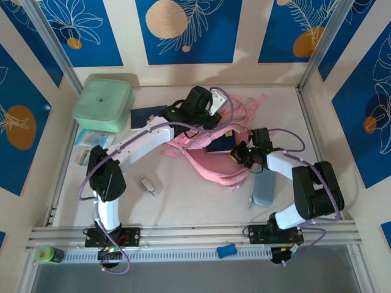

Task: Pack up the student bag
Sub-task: Place the book in the student bag, then close the student bag at the center of the table.

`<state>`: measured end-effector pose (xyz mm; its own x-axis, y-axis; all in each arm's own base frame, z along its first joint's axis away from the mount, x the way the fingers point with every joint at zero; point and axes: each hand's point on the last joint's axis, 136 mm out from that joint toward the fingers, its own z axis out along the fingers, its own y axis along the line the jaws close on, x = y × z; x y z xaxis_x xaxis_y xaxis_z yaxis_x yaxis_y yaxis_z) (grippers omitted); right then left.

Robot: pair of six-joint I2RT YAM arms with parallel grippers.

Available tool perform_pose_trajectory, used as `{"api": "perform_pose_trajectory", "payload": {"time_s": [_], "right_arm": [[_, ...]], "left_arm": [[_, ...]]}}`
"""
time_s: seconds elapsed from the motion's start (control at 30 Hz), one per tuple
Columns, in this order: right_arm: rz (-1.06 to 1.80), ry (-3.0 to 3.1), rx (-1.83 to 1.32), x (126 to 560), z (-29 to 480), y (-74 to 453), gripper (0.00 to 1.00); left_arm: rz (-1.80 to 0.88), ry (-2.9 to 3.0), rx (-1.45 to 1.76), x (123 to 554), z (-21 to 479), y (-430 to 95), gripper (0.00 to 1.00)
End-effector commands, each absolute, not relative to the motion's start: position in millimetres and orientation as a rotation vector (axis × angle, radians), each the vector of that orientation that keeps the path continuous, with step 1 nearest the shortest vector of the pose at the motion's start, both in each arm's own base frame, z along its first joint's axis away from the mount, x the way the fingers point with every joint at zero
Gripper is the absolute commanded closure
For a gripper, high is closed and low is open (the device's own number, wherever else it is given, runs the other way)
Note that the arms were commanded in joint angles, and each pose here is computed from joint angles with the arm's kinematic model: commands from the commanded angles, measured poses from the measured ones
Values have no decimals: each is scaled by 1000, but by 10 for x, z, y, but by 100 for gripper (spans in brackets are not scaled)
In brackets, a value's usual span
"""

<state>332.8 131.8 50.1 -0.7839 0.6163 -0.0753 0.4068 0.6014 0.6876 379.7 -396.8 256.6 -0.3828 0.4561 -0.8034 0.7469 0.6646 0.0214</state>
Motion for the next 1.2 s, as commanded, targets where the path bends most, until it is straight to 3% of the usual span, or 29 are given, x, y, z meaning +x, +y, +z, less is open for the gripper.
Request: {"api": "perform_pose_trajectory", "payload": {"time_s": [0.0,0.2,0.43,0.6,0.8,1.0,1.17], "right_arm": [[953,2368,876,3791,626,1155,98],[1046,2360,788,3875,632,1243,96],[1001,2427,758,3457,817,1163,86],[801,2450,805,3090,1120,869,77],[770,2372,672,2940,1767,799,64],[775,2412,456,2931,2121,1061,60],[763,2502,218,2969,2154,1519,56]], "left_arm": [[-548,1889,867,3806,3162,-4037,100],[-522,1898,876,3816,3121,-4013,100],[-539,1910,887,3799,3061,-4043,100],[-539,1957,883,3789,2848,-4026,100],[-608,2044,878,3672,2547,-4033,100],[-716,2102,829,3403,2482,-3902,68],[-608,2142,698,3252,2493,-3405,56]]}}
